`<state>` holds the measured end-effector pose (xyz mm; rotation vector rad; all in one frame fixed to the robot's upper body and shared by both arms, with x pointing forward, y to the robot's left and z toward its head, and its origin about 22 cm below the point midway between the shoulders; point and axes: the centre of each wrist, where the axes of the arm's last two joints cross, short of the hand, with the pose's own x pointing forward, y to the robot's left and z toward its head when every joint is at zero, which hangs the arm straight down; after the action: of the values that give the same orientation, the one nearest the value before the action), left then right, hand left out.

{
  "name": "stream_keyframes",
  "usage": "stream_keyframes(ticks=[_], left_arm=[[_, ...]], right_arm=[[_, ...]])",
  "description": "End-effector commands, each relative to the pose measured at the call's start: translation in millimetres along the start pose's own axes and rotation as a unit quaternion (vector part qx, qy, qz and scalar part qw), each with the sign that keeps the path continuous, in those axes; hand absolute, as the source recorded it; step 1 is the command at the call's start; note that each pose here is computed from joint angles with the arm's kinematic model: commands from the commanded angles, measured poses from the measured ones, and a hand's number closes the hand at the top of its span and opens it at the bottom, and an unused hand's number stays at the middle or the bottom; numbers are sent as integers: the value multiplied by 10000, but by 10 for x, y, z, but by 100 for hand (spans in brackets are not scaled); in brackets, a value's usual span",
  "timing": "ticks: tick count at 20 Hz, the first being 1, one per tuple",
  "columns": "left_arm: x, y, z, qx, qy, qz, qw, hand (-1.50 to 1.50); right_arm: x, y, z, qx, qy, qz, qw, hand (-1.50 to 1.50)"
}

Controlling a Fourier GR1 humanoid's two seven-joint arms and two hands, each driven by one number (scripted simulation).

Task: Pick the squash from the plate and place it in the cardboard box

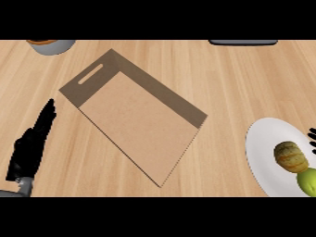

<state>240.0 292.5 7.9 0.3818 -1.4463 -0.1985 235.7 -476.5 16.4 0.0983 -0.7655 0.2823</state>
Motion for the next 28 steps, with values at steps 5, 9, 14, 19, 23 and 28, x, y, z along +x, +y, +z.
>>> stream_keyframes(ticks=[5,9,14,19,23,28], left_arm=[[-92,-108,146,-25,-57,-15,10000,0],[232,-24,25,-1,-24,53,10000,0],[-45,-130,206,-80,31,45,10000,0],[139,-81,78,-52,3,11,10000,0],[134,108,-40,62,-39,-88,9999,0],[27,-114,56,-4,-20,102,9999,0]], right_arm=[[112,83,-71,11,18,-60,10000,-150],[-32,187,-136,-23,83,-84,9999,-150],[-91,289,-20,-36,78,6,10000,-150],[12,293,-194,-81,-1,-146,9999,-150],[-134,391,-308,-43,29,-41,10000,-150],[167,510,-374,65,53,106,9999,-150]])
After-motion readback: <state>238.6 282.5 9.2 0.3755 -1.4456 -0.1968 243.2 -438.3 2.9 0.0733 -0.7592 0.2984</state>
